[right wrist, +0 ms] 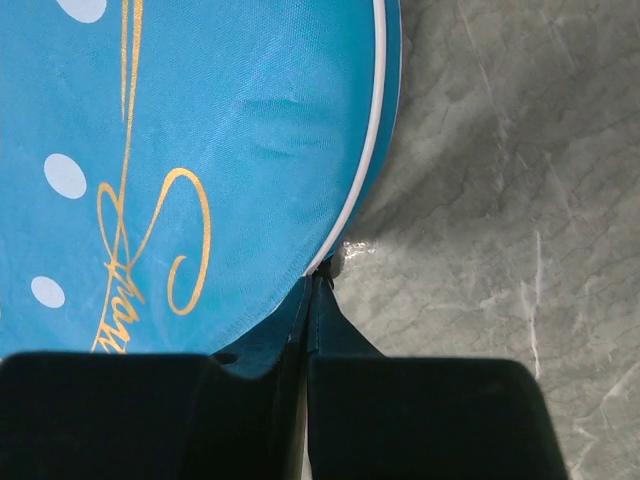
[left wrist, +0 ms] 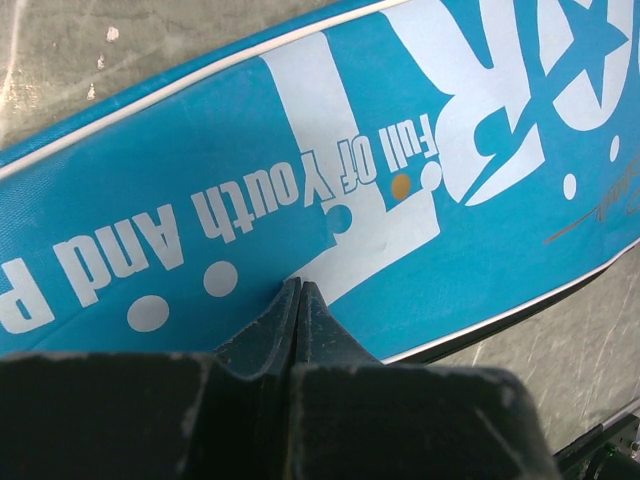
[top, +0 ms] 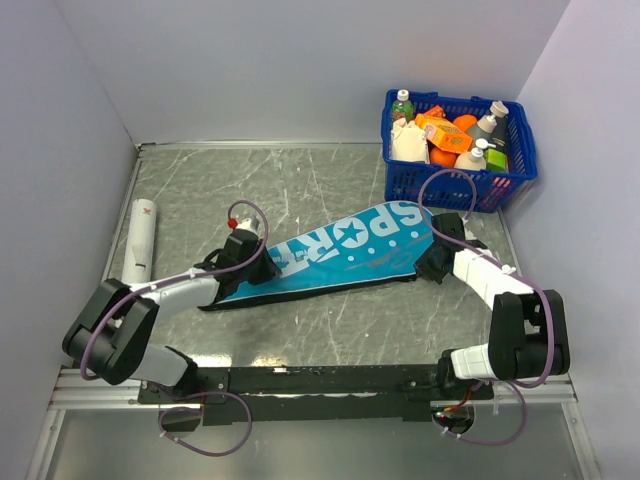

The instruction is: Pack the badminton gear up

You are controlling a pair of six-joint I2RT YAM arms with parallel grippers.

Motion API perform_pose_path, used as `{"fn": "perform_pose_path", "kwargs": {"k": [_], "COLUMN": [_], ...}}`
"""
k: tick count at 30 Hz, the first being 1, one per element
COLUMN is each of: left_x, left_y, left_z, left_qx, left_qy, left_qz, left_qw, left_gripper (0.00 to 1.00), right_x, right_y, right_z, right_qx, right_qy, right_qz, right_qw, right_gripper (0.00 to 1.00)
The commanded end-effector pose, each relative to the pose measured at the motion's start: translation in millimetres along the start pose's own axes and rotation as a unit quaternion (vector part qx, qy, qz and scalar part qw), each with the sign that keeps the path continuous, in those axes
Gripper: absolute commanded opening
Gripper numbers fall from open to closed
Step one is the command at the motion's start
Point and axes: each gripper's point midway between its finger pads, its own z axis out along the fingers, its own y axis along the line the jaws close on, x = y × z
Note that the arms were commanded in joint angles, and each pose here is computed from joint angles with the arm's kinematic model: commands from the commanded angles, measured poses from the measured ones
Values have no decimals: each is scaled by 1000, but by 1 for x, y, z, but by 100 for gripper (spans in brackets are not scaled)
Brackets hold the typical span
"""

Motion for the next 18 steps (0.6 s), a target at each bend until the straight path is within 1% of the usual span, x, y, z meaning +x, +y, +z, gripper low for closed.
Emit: {"fn": "perform_pose_path", "kwargs": {"k": [1, 7, 11, 18], "left_x": [12, 25, 30, 33], "left_y": [11, 20, 22, 22], "left_z": [6, 15, 17, 18], "left_qx": [-9, -12, -8, -3], "left_qy": [10, 26, 31, 35], "left_qz": [-6, -9, -11, -10], "left_qw": [1000, 1000, 999, 999], "left_gripper": [1, 1, 1, 1], "right_x": [-1, 14, 36, 61], "right_y": [15, 47, 72, 109], "right_z": [0, -4, -11, -25], "right_qx": [-33, -65, -79, -108], "right_qy": [-1, 14, 26, 39], "right_qz": [-9, -48, -89, -121], "right_qw": [999, 997, 993, 986], "right_gripper": [0, 0, 0, 0]}}
